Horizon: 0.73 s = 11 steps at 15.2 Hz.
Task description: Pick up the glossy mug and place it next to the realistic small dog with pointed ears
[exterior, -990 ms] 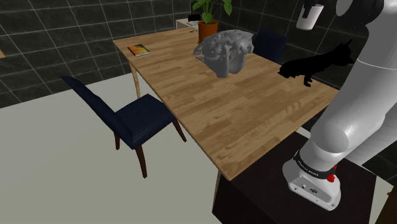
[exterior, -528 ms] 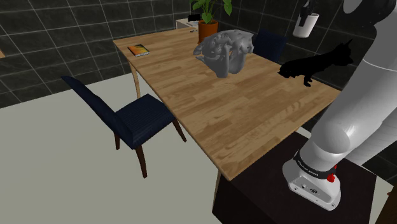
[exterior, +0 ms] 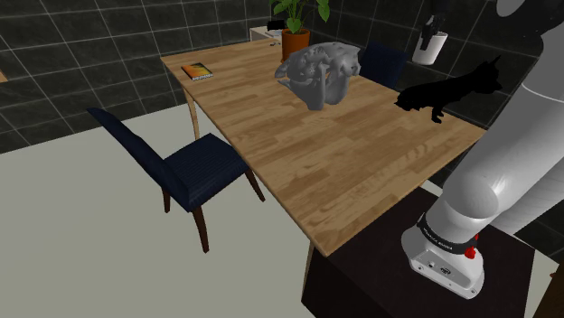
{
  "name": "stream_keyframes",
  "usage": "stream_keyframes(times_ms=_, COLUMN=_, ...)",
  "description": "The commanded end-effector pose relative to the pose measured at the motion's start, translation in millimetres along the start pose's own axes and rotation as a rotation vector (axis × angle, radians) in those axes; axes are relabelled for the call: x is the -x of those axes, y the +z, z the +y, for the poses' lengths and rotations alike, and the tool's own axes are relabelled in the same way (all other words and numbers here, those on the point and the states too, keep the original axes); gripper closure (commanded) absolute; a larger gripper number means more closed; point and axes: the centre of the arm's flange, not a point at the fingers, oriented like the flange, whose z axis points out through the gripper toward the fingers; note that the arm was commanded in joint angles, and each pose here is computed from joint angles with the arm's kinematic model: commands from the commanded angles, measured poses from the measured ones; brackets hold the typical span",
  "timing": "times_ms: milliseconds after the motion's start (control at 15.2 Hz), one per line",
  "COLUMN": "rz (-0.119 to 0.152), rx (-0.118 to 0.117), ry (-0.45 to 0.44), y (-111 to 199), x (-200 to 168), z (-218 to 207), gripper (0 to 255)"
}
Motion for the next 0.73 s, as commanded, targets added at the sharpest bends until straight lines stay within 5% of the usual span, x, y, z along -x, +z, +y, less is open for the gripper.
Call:
stream_keyframes(times_ms=0, rz=0.001, rx=0.001, ry=0.000, y=10, x=0, z=-1, gripper=255)
stream_keyframes(times_ms=660, rz=0.001, rx=0.001, ry=0.000, y=63, x=-1, z=-3, gripper=255)
